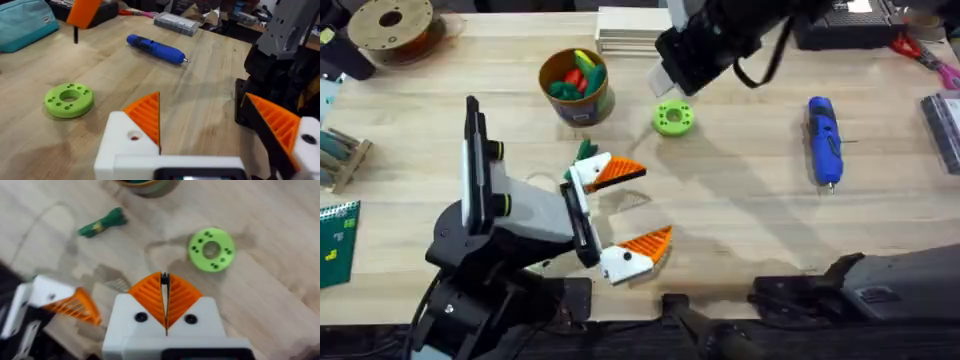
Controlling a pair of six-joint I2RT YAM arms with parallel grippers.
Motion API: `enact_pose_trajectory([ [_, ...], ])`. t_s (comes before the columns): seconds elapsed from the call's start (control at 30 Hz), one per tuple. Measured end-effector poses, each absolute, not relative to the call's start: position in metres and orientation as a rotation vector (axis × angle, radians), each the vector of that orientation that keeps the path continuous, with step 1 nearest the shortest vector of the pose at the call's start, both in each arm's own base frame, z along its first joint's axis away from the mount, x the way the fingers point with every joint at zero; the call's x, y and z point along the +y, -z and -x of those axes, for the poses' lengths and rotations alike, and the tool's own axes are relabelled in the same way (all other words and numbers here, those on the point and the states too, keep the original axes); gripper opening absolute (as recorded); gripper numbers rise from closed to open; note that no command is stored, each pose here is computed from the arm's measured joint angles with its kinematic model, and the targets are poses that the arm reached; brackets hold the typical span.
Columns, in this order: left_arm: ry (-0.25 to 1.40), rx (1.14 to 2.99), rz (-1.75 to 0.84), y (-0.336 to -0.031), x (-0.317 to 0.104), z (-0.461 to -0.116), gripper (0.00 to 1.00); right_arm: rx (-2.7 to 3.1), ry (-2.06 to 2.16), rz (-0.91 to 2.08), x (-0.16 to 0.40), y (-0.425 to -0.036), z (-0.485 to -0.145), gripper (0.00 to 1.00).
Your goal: Pick up the gripper from the table and insert it into the empty holder that is missing its gripper. Then pick up a screw, insert it into the mounting hole, and use the screwdriver to tighten it. Finally, clean up the table by picking up the vegetable and placing it into the bucket.
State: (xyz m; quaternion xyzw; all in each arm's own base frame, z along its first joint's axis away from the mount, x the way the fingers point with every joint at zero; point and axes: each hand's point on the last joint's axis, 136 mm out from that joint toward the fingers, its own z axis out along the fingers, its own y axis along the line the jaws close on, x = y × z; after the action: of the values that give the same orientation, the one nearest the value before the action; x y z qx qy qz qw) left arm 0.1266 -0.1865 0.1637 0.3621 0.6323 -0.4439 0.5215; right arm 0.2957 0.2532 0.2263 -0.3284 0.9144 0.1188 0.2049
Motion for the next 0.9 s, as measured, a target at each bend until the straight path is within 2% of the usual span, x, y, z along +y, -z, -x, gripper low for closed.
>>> enact_pose_trajectory([
  [0.23,1.064,1.515,-0.868,-0.164,-0.187,-0.127,0.986,2.596,-0.581,1.028,0.269,-0.233,-0.252,0.008],
  [0.47,1.064,1.515,-0.868,-0.164,-0.187,-0.127,0.986,2.493,-0.73,1.207,0.313,-0.241,-0.214,0.008],
  [0.5,1.063,1.515,-0.868,-0.164,-0.187,-0.127,0.987,2.46,-0.759,1.267,0.325,-0.243,-0.2,0.008],
  [0.9,1.064,1.515,-0.868,-0.164,-0.187,-0.127,0.986,2.437,-0.715,1.334,0.337,-0.236,-0.189,0.008],
])
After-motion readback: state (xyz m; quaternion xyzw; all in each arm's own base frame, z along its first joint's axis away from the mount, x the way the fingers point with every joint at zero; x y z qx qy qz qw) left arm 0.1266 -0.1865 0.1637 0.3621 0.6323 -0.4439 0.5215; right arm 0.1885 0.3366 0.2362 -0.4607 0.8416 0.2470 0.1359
